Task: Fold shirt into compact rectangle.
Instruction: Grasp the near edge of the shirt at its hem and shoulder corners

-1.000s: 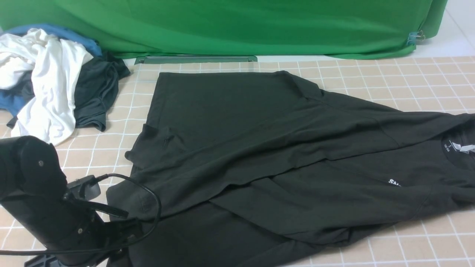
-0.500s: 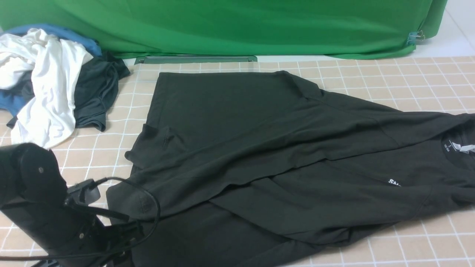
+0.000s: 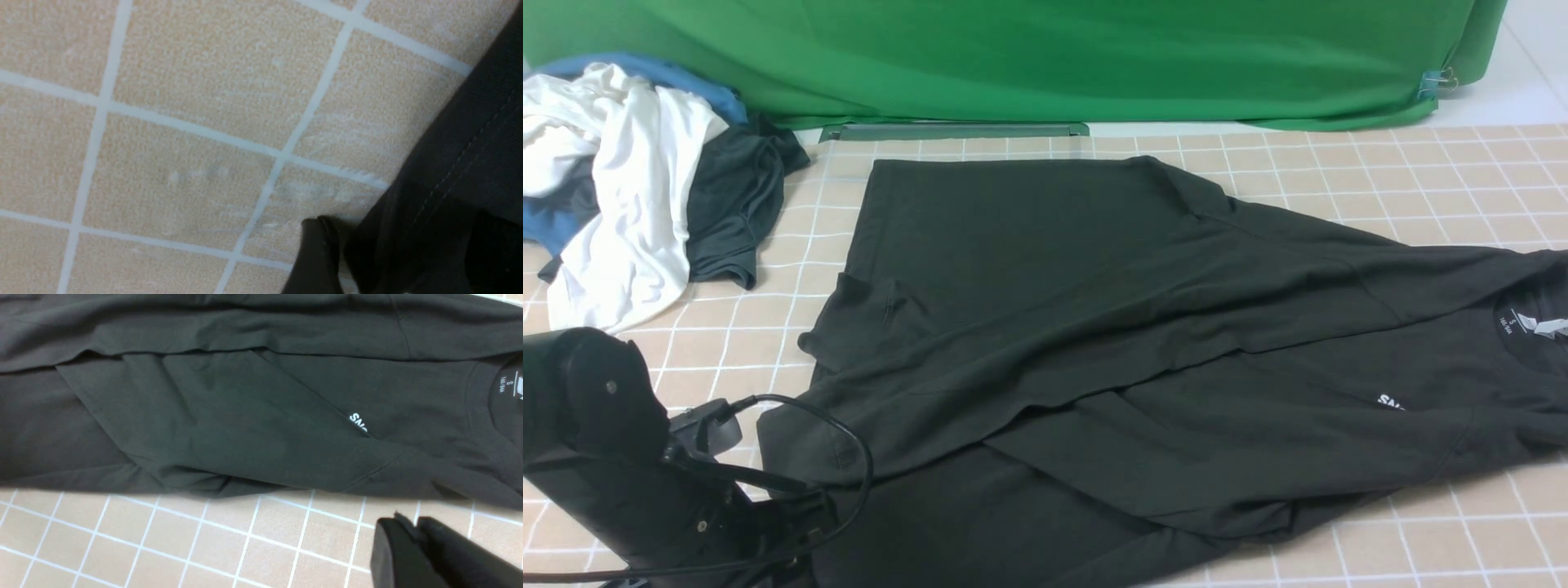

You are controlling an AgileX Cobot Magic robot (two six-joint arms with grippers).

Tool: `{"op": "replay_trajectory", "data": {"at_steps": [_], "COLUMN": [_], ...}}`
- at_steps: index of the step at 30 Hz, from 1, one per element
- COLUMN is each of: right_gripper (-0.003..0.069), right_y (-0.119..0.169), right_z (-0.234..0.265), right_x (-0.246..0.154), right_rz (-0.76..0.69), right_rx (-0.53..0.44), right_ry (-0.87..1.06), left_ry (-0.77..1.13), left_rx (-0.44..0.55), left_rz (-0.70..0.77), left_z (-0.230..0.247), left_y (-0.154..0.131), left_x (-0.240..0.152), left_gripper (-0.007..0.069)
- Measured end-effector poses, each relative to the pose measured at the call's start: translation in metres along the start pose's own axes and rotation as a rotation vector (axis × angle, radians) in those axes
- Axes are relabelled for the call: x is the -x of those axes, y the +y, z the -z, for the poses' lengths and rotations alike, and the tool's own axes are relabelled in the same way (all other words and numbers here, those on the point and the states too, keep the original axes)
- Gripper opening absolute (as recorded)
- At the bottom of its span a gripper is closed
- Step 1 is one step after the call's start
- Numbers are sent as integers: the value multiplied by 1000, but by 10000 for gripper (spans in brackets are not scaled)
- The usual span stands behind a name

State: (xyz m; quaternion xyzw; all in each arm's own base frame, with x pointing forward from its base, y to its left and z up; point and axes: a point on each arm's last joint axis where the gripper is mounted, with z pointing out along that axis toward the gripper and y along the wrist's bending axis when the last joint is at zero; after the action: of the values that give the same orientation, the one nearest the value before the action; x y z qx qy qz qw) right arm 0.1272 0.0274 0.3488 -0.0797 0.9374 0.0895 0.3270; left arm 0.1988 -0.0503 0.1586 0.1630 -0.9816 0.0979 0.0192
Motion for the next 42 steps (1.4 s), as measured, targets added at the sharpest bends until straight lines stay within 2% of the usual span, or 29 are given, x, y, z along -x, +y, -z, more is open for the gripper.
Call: {"op": "replay_trajectory", "data": {"at_steps": [7,10,14,16,17,18,19,27,32,35,36,37,42], "right_gripper": [83,83,83,83,83,83,84,92,120,184,184,235,363], "right_y": [0,0,0,0,0,0,0,-1,-6,-11,-11,-14,-21], "right_z": [0,0,0,0,0,0,0,-13,-39,-68,-72,-86,-122], "right_x": [0,0,0,0,0,-2,-4,-7,-5,-15,-16,-22,-26], "right_rz": [0,0,0,0,0,4,14,20,2,-20,-22,-34,-87], "right_rx": [0,0,1,1,1,1,6,17,16,12,10,4,-17], "right_ry": [0,0,0,1,3,19,50,196,268,351,360,387,441], "left_ry": [-19,-27,-59,-78,-78,-85,-88,-175,-170,-171,-171,-170,-154], "left_rx": [-35,-38,-58,-67,-67,-69,-70,-94,-75,-55,-52,-35,-3], "left_rz": [9,1,11,14,14,13,13,-47,-58,-72,-74,-87,-103], "left_z": [0,0,0,0,0,0,1,38,42,43,43,42,42], "left_y": [-3,-3,-5,-6,-6,-6,-6,-14,-12,-10,-10,-9,-6], "left_x": [2,2,5,7,7,8,8,10,7,7,7,7,6], "left_gripper": [444,406,268,137,125,58,37,20,20,20,20,20,20]}}
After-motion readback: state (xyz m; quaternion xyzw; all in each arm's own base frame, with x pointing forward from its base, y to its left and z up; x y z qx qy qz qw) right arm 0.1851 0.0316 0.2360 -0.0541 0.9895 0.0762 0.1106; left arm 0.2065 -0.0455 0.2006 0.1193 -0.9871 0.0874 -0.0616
